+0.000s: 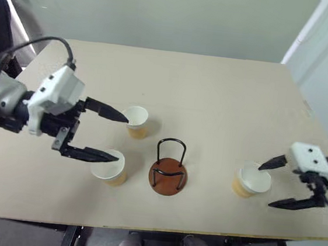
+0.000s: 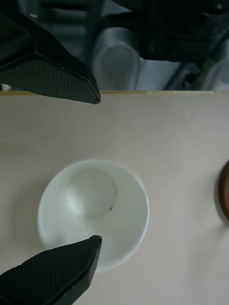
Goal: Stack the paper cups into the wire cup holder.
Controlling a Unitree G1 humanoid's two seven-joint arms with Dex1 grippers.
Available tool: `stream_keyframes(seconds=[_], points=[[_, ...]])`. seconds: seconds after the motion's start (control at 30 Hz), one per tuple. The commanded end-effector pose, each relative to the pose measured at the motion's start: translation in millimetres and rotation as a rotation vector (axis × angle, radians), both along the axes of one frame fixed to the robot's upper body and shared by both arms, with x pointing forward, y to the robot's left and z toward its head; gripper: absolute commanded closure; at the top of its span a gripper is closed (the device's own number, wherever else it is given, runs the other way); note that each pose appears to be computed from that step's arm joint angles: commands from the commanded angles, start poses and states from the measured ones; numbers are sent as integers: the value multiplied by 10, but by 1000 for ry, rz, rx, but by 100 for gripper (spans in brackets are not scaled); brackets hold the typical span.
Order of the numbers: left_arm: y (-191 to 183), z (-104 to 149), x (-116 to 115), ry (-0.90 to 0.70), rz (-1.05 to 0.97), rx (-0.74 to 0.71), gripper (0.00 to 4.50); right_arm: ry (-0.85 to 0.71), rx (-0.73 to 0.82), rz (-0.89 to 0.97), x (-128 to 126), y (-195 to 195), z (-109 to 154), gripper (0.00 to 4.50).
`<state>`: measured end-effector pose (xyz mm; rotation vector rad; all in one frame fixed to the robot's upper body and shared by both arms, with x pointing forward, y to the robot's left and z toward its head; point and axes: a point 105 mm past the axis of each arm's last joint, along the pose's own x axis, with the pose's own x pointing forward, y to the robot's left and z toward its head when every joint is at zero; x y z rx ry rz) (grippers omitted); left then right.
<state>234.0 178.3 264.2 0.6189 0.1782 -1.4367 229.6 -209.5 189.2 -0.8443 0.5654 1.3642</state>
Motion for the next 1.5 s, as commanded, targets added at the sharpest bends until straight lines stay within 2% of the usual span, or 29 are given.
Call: stream_keyframes(seconds=[0.03,0.2,0.73,0.83,0.87,1.2,1.33,1.43,1.5], points=[[79,-41,-22,-28,6,84,0,-86,-6,-2,-34,69,106,2],[95,-24,-35,-32,6,87,0,-102,-34,-15,4,25,78,2],[140,-75,3,-31,62,77,0,-39,-122,33,-15,-14,-344,2],[144,-73,8,-33,67,76,0,-30,-125,45,-18,-1,-397,55],[145,-67,12,-36,70,75,0,-24,-132,52,-16,0,-427,85],[153,-38,25,-50,88,75,0,-53,-155,105,100,48,-424,444],[169,-31,32,-56,102,78,0,-29,-114,163,70,114,-281,448],[175,-25,23,-57,105,79,0,-1,-14,210,9,228,-37,448],[183,-28,9,-54,110,83,0,-36,76,227,43,312,243,448]])
